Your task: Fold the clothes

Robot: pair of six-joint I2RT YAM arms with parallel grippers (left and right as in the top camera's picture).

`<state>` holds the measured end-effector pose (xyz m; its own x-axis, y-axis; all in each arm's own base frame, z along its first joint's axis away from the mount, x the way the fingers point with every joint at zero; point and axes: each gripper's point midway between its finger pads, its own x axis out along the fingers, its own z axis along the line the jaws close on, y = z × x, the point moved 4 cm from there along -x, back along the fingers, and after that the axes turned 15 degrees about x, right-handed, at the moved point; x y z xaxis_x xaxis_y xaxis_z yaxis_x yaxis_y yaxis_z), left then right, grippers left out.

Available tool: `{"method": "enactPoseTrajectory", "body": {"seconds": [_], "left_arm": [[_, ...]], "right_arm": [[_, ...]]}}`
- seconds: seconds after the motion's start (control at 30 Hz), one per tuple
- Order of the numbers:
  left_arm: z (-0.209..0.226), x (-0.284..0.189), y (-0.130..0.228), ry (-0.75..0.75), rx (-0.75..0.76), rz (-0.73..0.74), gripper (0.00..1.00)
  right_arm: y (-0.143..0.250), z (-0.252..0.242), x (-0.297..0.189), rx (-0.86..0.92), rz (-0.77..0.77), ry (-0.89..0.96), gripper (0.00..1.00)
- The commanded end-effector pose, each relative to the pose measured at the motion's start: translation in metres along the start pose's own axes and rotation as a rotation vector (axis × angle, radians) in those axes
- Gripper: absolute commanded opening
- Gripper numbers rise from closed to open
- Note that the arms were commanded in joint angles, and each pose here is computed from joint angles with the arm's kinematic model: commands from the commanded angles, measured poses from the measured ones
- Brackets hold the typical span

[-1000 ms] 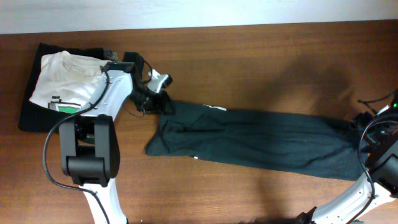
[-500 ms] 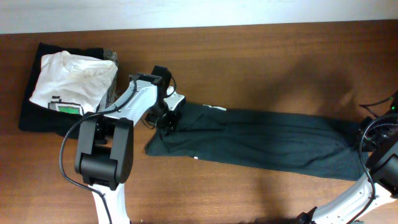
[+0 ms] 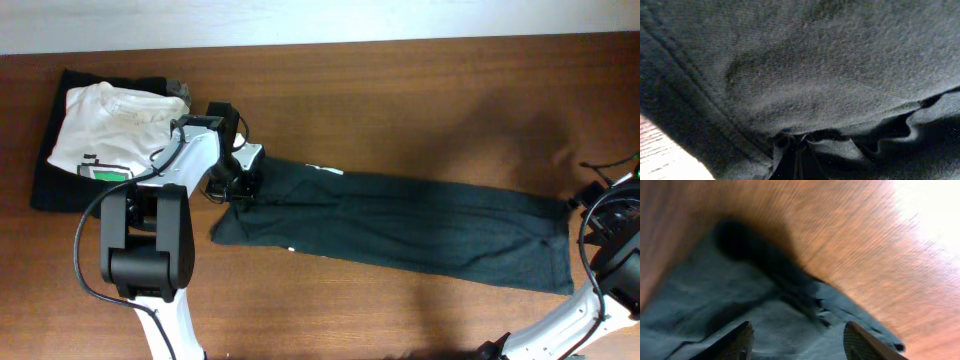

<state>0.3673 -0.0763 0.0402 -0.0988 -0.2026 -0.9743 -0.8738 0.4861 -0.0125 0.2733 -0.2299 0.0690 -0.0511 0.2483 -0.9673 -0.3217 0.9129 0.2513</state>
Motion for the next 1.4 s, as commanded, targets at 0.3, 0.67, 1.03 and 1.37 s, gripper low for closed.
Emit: {"method": "enactPoseTrajectory", "body": {"seconds": [0.3,0.67,1.03,1.37], "left_arm": [[0.01,0.001,-0.002,-0.033,-0.021,-0.008,0.03],[0.009,0.001,-0.003,-0.023,-0.022,-0.014,0.06],[0.013,0.0,-0.001,-0.026,-0.032,-0.012,0.06],[0.012,0.0,0.004,-0.016,-0.04,0.009,0.59]], "right_arm": [[0.01,-0.015,-0.034,-0.003,-0.048,0.153,0.06],[0.007,0.015,0.008,-0.063,-0.06,0.03,0.31],[0.011,-0.038,-0.044,0.052,-0.101,0.286,0.04],[0.006,-0.021,-0.039,0.012,-0.101,0.178,0.56]]}}
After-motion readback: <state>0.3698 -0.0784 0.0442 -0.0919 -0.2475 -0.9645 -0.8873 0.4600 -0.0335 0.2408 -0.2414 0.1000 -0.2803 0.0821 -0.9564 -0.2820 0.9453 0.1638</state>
